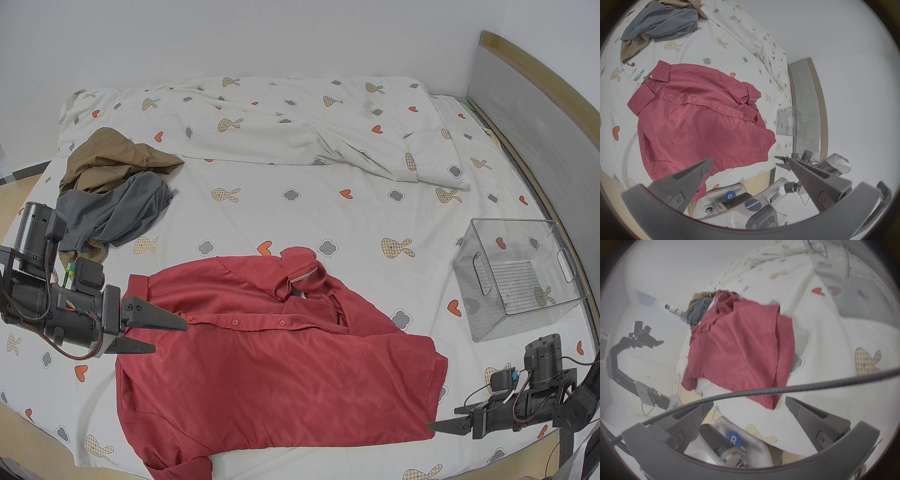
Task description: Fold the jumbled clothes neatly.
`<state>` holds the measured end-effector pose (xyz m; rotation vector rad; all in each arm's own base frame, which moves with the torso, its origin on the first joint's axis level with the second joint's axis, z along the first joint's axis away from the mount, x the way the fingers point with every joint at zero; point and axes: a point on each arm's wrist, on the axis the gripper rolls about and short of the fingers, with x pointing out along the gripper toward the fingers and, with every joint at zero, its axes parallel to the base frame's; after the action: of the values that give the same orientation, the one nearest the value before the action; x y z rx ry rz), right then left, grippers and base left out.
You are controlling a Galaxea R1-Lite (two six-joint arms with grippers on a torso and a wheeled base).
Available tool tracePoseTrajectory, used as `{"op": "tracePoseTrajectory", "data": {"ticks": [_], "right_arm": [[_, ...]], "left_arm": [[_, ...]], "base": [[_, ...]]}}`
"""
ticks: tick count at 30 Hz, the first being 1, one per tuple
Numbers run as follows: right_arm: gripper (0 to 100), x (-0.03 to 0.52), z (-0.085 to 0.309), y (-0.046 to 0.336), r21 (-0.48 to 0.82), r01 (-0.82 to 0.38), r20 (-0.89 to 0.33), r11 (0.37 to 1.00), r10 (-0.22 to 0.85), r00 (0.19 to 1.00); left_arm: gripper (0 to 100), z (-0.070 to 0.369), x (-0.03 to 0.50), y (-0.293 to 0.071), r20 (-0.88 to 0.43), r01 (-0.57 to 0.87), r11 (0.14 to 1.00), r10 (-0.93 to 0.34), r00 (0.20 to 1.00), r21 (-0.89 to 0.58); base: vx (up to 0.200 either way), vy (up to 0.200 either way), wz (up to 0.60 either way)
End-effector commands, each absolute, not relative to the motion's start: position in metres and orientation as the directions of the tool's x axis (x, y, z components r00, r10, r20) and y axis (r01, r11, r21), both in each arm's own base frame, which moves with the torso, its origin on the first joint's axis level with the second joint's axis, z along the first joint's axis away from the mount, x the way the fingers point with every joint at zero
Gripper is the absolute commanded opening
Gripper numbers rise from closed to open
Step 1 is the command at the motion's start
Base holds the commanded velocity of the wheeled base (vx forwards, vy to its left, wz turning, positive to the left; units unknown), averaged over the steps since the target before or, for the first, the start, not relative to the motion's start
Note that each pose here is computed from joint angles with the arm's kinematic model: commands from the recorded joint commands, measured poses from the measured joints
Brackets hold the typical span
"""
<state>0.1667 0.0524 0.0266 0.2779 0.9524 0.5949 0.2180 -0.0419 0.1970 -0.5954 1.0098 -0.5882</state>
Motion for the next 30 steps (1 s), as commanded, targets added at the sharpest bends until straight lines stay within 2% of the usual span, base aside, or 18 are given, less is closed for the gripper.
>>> {"op": "tracePoseTrajectory", "data": {"ticks": [1,4,5,10,13,16,20,30], "right_arm": [[100,0.192,0.075,0.048,0.414,-0.425,-0.497,0.805,0.591,0.635],[100,0.21,0.089,0.052,0.399,-0.449,-0.457,0.799,0.598,0.659],[100,0.229,0.105,0.058,0.394,-0.459,-0.447,0.796,0.603,0.661],[100,0.28,0.134,0.078,0.377,-0.438,-0.481,0.816,0.577,0.66],[100,0.326,0.126,0.104,0.306,-0.372,-0.537,0.876,0.482,0.692],[100,0.347,0.115,0.122,0.252,-0.336,-0.552,0.908,0.42,0.721],[100,0.361,0.102,0.142,0.233,-0.346,-0.563,0.909,0.416,0.714],[100,0.382,0.072,0.16,0.204,-0.327,-0.599,0.923,0.381,0.704]], "left_arm": [[100,0.194,0.221,-0.042,-0.6,0.163,0.699,-0.691,0.404,-0.696],[100,0.193,0.222,-0.042,-0.602,0.158,0.7,-0.69,0.403,-0.697],[100,0.192,0.222,-0.041,-0.604,0.151,0.701,-0.688,0.402,-0.697],[100,0.191,0.221,-0.041,-0.606,0.151,0.701,-0.688,0.4,-0.696],[100,0.191,0.221,-0.041,-0.605,0.154,0.702,-0.688,0.401,-0.696],[100,0.192,0.22,-0.041,-0.604,0.154,0.701,-0.688,0.402,-0.696],[100,0.192,0.22,-0.041,-0.604,0.155,0.701,-0.688,0.403,-0.696],[100,0.191,0.221,-0.041,-0.601,0.159,0.701,-0.689,0.406,-0.696]], "base": [[0.0,0.0,0.0],[0.0,0.0,0.0],[0.0,0.0,0.0],[0.0,0.0,0.0],[0.0,0.0,0.0],[0.0,0.0,0.0],[0.0,0.0,0.0],[0.0,0.0,0.0]]}}
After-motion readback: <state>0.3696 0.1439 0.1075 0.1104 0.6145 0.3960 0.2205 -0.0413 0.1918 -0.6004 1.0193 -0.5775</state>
